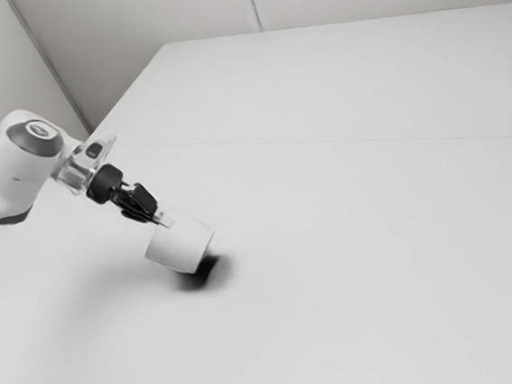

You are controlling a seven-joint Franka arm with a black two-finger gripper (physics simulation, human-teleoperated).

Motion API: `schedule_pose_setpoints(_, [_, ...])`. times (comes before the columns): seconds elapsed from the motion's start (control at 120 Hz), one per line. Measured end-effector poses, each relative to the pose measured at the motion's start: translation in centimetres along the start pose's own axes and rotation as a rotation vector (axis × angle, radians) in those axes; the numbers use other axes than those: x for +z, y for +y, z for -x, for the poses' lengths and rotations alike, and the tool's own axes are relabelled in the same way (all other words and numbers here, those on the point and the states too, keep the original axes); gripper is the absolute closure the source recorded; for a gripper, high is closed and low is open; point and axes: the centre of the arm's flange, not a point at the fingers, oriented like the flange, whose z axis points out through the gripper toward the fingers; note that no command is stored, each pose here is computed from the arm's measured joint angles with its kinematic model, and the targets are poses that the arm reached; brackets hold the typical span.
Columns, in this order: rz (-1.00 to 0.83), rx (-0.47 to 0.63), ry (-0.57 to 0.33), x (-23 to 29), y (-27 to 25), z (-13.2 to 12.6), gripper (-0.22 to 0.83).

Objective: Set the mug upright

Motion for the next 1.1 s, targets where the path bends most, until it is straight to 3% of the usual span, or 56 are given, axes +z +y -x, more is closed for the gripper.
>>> schedule_pose_setpoints(0.183, [-0.352,0.106,-0.173,0.0,4.7,-2.1,0.79])
schedule_pose_setpoints(0.317, [-0.542,0.167,-0.246,2.0,6.9,-3.5,0.79])
schedule_pose_setpoints(0.575, [-0.757,0.259,-0.274,7.7,8.2,-2.8,0.79])
schedule_pose_setpoints(0.825, [-0.814,0.314,-0.247,12.4,9.6,-2.2,0.79])
schedule_pose_setpoints(1.1, [-0.817,0.301,-0.21,13.8,10.5,-2.3,0.27])
